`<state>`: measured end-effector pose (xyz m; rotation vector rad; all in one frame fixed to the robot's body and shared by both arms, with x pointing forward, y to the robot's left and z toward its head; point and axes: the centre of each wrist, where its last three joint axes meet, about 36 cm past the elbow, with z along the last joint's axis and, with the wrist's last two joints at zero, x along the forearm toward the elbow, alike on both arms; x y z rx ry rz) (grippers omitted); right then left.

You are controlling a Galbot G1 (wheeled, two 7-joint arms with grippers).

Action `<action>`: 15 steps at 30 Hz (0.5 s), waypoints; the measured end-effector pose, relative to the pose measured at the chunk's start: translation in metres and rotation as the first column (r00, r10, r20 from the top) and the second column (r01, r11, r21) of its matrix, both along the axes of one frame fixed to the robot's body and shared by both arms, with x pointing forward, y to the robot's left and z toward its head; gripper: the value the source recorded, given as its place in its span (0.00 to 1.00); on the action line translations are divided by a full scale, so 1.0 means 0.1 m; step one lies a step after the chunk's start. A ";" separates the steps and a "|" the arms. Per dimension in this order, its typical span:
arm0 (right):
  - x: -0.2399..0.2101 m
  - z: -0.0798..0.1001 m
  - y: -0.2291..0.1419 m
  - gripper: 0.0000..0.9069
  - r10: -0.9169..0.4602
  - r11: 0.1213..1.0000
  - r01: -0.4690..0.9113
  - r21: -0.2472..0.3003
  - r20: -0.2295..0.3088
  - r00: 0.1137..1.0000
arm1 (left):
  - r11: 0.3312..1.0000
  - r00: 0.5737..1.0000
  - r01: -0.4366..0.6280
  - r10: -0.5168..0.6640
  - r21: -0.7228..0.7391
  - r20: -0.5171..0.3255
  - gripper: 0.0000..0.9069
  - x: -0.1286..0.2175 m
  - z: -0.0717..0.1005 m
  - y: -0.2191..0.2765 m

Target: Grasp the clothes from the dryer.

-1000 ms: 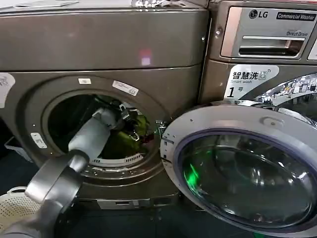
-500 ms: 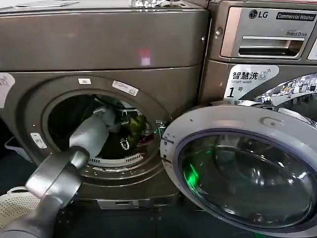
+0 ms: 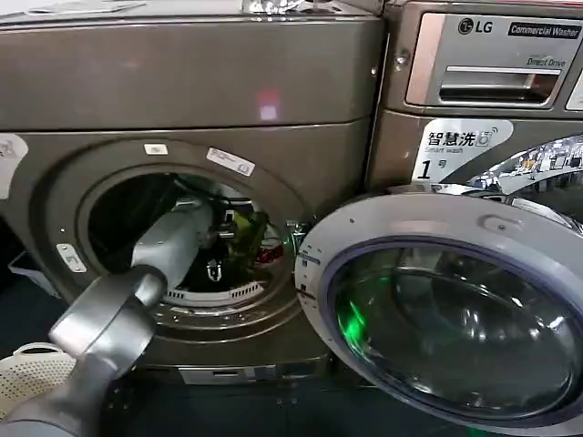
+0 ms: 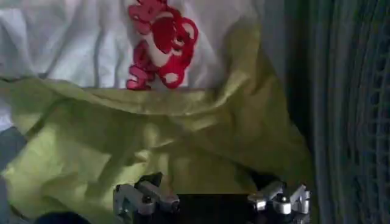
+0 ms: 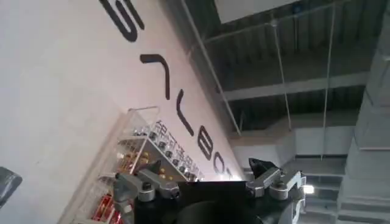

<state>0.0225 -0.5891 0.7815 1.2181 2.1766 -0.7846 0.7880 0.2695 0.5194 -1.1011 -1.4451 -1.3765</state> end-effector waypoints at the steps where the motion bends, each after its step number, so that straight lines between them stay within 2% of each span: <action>1: 0.00 0.00 0.00 1.00 0.000 1.000 0.000 0.000 0.000 1.000 | 1.000 1.000 0.001 -0.001 0.007 -0.003 1.00 0.00 -0.01 -0.01; 7: -0.01 0.03 0.01 1.00 0.000 1.000 0.000 -0.007 0.001 1.000 | 1.000 1.000 -0.001 0.002 0.032 -0.022 1.00 -0.03 -0.13 -0.01; 15: 0.01 0.03 0.01 1.00 0.009 1.000 -0.009 -0.011 0.001 1.000 | 0.999 1.000 0.004 -0.003 0.046 -0.022 1.00 -0.03 -0.16 -0.04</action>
